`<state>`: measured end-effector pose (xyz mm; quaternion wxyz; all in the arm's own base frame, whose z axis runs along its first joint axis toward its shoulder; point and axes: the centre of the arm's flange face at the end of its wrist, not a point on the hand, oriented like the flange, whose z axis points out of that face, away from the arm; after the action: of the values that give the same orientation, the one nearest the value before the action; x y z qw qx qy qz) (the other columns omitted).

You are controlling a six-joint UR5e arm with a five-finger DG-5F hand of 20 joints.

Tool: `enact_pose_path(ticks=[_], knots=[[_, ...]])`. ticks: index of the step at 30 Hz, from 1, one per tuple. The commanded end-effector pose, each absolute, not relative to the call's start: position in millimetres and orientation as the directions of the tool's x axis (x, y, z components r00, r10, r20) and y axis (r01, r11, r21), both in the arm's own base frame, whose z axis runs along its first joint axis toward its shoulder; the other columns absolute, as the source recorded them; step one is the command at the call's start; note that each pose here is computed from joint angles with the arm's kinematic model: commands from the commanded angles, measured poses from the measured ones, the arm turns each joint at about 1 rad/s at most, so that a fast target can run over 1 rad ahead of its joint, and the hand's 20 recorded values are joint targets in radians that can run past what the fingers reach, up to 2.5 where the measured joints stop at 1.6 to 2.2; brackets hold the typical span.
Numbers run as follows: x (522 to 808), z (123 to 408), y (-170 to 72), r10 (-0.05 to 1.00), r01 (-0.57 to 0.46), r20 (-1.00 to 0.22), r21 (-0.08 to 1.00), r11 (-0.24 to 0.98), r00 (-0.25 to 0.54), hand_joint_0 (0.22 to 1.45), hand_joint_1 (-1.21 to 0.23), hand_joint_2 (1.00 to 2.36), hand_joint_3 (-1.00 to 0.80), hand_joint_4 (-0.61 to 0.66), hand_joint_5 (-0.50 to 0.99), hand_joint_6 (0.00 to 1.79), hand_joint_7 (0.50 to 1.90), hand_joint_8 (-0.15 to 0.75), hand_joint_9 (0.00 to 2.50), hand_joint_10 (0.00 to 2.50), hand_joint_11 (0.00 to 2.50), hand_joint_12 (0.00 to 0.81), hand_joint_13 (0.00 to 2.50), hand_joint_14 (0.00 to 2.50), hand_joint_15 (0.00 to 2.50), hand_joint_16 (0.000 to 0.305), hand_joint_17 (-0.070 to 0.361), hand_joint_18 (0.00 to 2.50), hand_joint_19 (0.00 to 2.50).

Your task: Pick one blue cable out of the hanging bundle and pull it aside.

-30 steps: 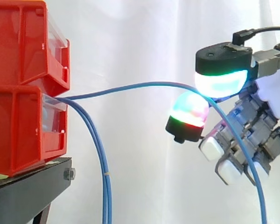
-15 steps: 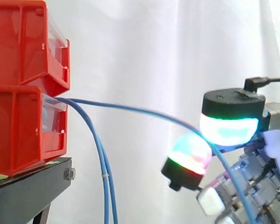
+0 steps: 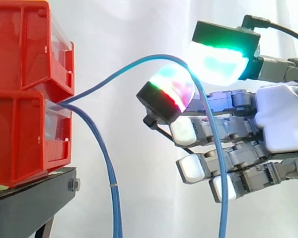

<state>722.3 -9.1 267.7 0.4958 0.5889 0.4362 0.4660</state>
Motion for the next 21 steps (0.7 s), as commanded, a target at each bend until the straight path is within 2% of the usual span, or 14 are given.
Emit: enact_pose_path(ticks=[1, 21], knots=[[722.5, 268.3, -9.2, 0.976, 0.049, 0.117, 0.991, -0.128, 0.185, 0.57, -0.83, 1.01, -0.04, -0.1, 0.0, 0.83, 0.88, 0.234, 1.02, 0.01, 0.17, 0.383, 0.87, 0.02, 0.49, 0.052, 0.116, 0.76, 0.58], [722.1, 267.6, -9.4, 0.975, 0.05, 0.117, 0.99, -0.128, 0.187, 0.57, -0.84, 1.01, -0.03, -0.09, 0.0, 0.83, 0.87, 0.241, 1.05, 0.01, 0.19, 0.383, 0.89, 0.02, 0.51, 0.052, 0.118, 0.78, 0.59]])
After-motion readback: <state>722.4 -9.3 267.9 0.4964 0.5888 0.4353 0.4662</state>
